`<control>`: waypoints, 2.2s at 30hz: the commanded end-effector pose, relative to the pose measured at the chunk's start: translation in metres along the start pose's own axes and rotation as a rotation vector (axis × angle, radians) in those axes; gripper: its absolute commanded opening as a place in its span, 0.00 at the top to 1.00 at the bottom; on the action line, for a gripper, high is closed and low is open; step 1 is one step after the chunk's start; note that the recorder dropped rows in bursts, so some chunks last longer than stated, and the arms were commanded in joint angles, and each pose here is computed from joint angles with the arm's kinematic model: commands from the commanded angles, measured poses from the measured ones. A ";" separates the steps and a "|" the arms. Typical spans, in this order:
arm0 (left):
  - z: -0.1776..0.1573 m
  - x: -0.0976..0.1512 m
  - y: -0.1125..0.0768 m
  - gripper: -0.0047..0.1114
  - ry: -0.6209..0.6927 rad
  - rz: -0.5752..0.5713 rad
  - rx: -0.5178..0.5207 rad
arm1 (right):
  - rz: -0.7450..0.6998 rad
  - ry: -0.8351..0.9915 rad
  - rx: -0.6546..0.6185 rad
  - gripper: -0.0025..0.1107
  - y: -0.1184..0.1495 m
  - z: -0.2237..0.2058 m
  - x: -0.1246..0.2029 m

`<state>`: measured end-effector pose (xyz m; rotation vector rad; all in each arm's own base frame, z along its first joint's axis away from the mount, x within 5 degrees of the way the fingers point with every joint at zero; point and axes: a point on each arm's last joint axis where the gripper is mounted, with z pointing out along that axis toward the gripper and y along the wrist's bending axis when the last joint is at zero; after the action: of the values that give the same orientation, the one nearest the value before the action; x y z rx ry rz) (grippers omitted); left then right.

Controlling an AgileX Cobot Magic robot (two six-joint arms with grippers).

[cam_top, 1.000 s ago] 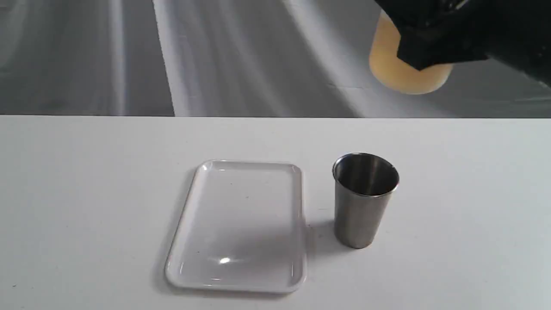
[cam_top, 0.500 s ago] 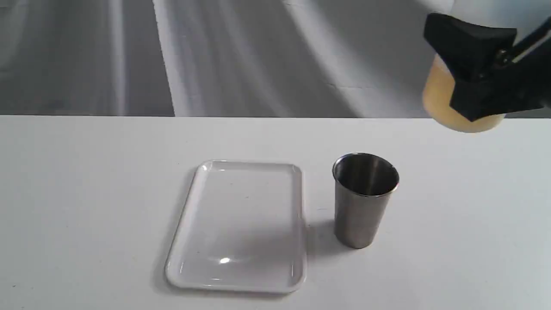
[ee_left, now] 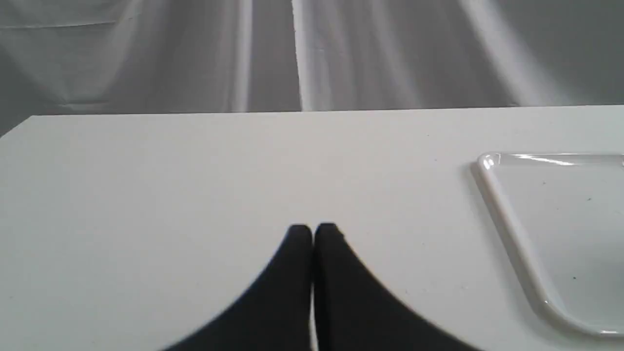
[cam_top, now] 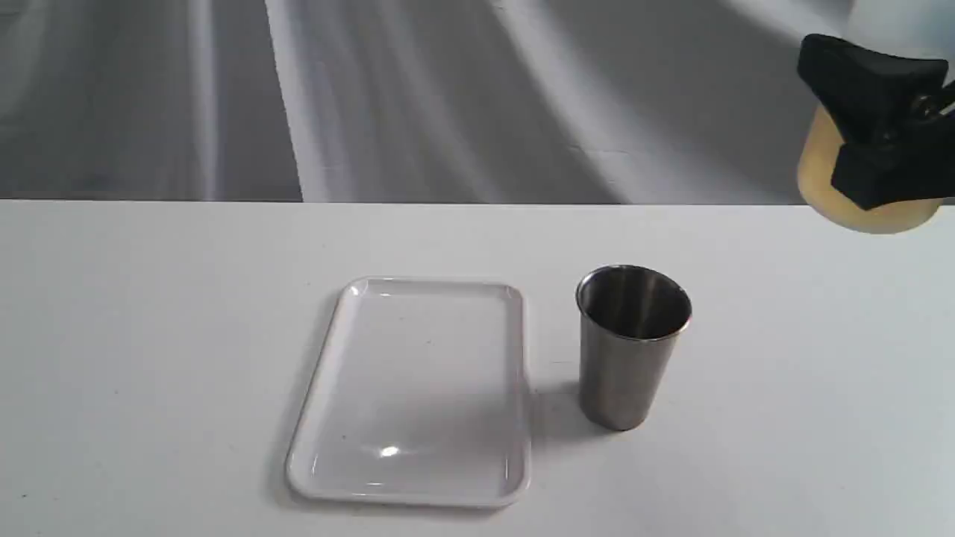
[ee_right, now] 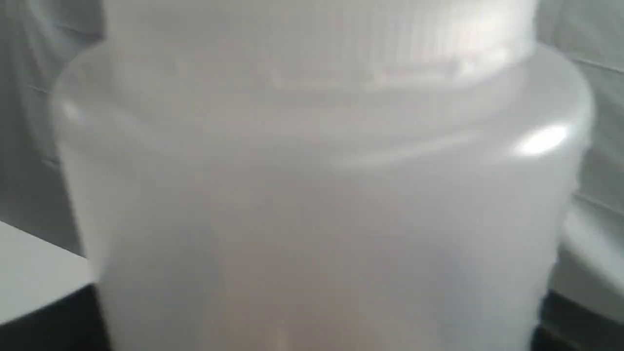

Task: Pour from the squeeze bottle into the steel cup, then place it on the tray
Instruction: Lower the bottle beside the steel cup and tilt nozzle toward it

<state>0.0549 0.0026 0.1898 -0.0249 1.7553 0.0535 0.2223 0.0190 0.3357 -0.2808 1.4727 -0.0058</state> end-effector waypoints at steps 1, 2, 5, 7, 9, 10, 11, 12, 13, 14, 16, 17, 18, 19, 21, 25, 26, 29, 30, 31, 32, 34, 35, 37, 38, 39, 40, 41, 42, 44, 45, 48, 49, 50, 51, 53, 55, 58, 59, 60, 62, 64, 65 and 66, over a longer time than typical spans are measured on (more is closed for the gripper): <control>0.000 0.001 0.000 0.96 -0.006 -0.001 0.008 | -0.007 0.001 0.017 0.98 -0.005 0.003 0.004; 0.000 0.001 0.000 0.96 -0.006 -0.001 0.008 | -0.005 0.020 0.023 0.98 -0.007 0.006 0.009; 0.000 0.001 0.000 0.96 -0.006 -0.003 0.008 | 0.007 0.067 0.020 0.98 -0.008 0.014 0.021; 0.000 0.001 0.000 0.96 -0.006 -0.003 0.008 | 0.012 0.088 0.010 0.98 -0.008 0.021 0.030; 0.000 0.001 0.000 0.96 -0.006 -0.003 0.008 | 0.018 0.106 0.003 0.98 -0.007 0.026 0.037; 0.000 0.001 0.000 0.96 -0.006 -0.003 0.008 | 0.021 0.115 0.003 0.98 -0.008 0.028 0.041; 0.000 0.001 0.000 0.96 -0.006 -0.003 0.008 | 0.025 0.129 0.004 0.98 -0.009 0.031 0.045; 0.000 0.001 0.000 0.96 -0.006 -0.003 0.008 | 0.021 0.146 0.003 0.98 -0.009 0.033 0.050; 0.000 0.001 0.000 0.96 -0.006 -0.003 0.008 | 0.004 0.158 -0.002 0.98 -0.010 0.035 0.053; 0.000 0.001 0.000 0.96 -0.006 -0.003 0.008 | -0.034 0.174 -0.013 0.98 -0.010 0.036 0.058; 0.000 0.001 0.000 0.96 -0.006 -0.001 0.008 | -0.097 0.204 -0.030 0.98 -0.011 0.039 0.065; 0.000 0.001 0.000 0.96 -0.006 -0.001 0.008 | -0.100 0.210 -0.033 0.98 -0.011 0.040 0.067; 0.000 0.001 0.000 0.96 -0.006 -0.001 0.008 | -0.100 0.217 -0.035 0.98 -0.011 0.041 0.069; 0.000 0.001 0.000 0.96 -0.006 -0.001 0.008 | -0.099 0.221 -0.036 0.98 -0.011 0.041 0.070; 0.000 0.001 0.000 0.96 -0.006 -0.001 0.008 | -0.097 0.239 -0.040 0.98 -0.011 0.044 0.076; 0.000 0.001 0.000 0.96 -0.006 -0.001 0.008 | -0.076 0.290 -0.011 0.98 -0.020 0.047 0.092; 0.000 0.001 0.000 0.96 -0.006 -0.001 0.008 | -0.077 0.303 -0.009 0.98 -0.021 0.048 0.096; 0.000 0.001 0.000 0.96 -0.006 -0.004 0.008 | -0.070 0.328 0.013 0.98 -0.028 0.049 0.103; 0.000 0.001 0.000 0.96 -0.006 -0.004 0.008 | -0.068 0.331 0.017 0.98 -0.029 0.048 0.104; 0.000 0.001 0.000 0.96 -0.006 -0.004 0.008 | -0.067 0.328 0.022 0.98 -0.031 0.048 0.104; 0.000 0.001 0.000 0.96 -0.006 -0.004 0.008 | -0.065 0.323 0.029 0.98 -0.033 0.048 0.105; 0.000 0.001 0.000 0.96 -0.006 -0.004 0.008 | -0.065 0.319 0.035 0.98 -0.036 0.048 0.106; 0.000 0.001 0.000 0.96 -0.006 -0.004 0.008 | -0.062 0.321 0.042 0.98 -0.037 0.048 0.106; 0.000 0.001 0.000 0.96 -0.006 -0.004 0.008 | -0.059 0.324 0.048 0.98 -0.040 0.047 0.106; 0.000 0.001 0.000 0.96 -0.006 -0.004 0.008 | -0.050 0.324 0.045 0.98 -0.040 0.047 0.107; 0.000 0.001 0.000 0.96 -0.006 -0.001 0.008 | -0.033 0.325 0.042 0.98 -0.039 0.047 0.107; 0.000 0.001 0.000 0.96 -0.006 -0.001 0.008 | -0.020 0.325 0.043 0.98 -0.039 0.047 0.107; 0.000 0.001 0.000 0.96 -0.006 -0.001 0.008 | -0.010 0.325 0.044 0.98 -0.039 0.047 0.107; 0.000 0.001 0.000 0.96 -0.006 -0.001 0.008 | -0.005 0.325 0.045 0.98 -0.039 0.047 0.107; 0.000 0.001 0.000 0.96 -0.006 -0.001 0.008 | -0.004 0.325 0.045 0.98 -0.039 0.047 0.107; 0.000 0.001 0.000 0.96 -0.006 -0.001 0.008 | -0.004 0.325 0.045 0.98 -0.039 0.047 0.107; 0.000 0.001 0.000 0.96 -0.006 -0.001 0.008 | -0.004 0.325 0.048 0.98 -0.040 0.047 0.107; 0.000 0.001 0.000 0.96 -0.006 -0.001 0.008 | -0.004 0.326 0.052 0.98 -0.041 0.046 0.107; 0.000 0.001 0.000 0.96 -0.006 -0.001 0.008 | -0.007 0.327 0.053 0.98 -0.042 0.046 0.107; 0.000 0.001 0.000 0.96 -0.006 -0.004 0.008 | -0.009 0.328 0.051 0.98 -0.042 0.046 0.107; 0.000 0.001 0.000 0.96 -0.006 -0.004 0.008 | -0.011 0.328 0.050 0.98 -0.042 0.046 0.107; 0.000 0.001 0.000 0.96 -0.006 -0.004 0.008 | -0.015 0.326 0.046 0.98 -0.041 0.046 0.107; 0.000 0.001 0.000 0.96 -0.006 -0.004 0.008 | -0.015 0.299 0.041 0.98 -0.041 0.047 0.105; 0.000 0.001 0.000 0.96 -0.006 -0.004 0.008 | -0.019 0.300 0.039 0.98 -0.041 0.047 0.105; 0.000 0.001 0.000 0.96 -0.006 -0.004 0.008 | -0.039 0.301 0.033 0.98 -0.040 0.047 0.105; 0.000 0.001 0.000 0.96 -0.006 -0.004 0.008 | -0.090 0.299 0.014 0.98 -0.040 0.047 0.106; 0.000 0.001 0.000 0.96 -0.006 -0.002 0.008 | -0.100 0.316 0.001 0.98 -0.039 0.049 0.111; 0.000 0.001 0.000 0.96 -0.006 -0.002 0.008 | -0.100 0.331 -0.006 0.98 -0.038 0.050 0.115; 0.000 0.001 0.000 0.96 -0.006 -0.002 0.008 | -0.100 0.342 -0.013 0.98 -0.038 0.051 0.119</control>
<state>0.0549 0.0026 0.1898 -0.0249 1.7553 0.0535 0.2894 -0.0284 0.2321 -0.3512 1.8147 -0.1281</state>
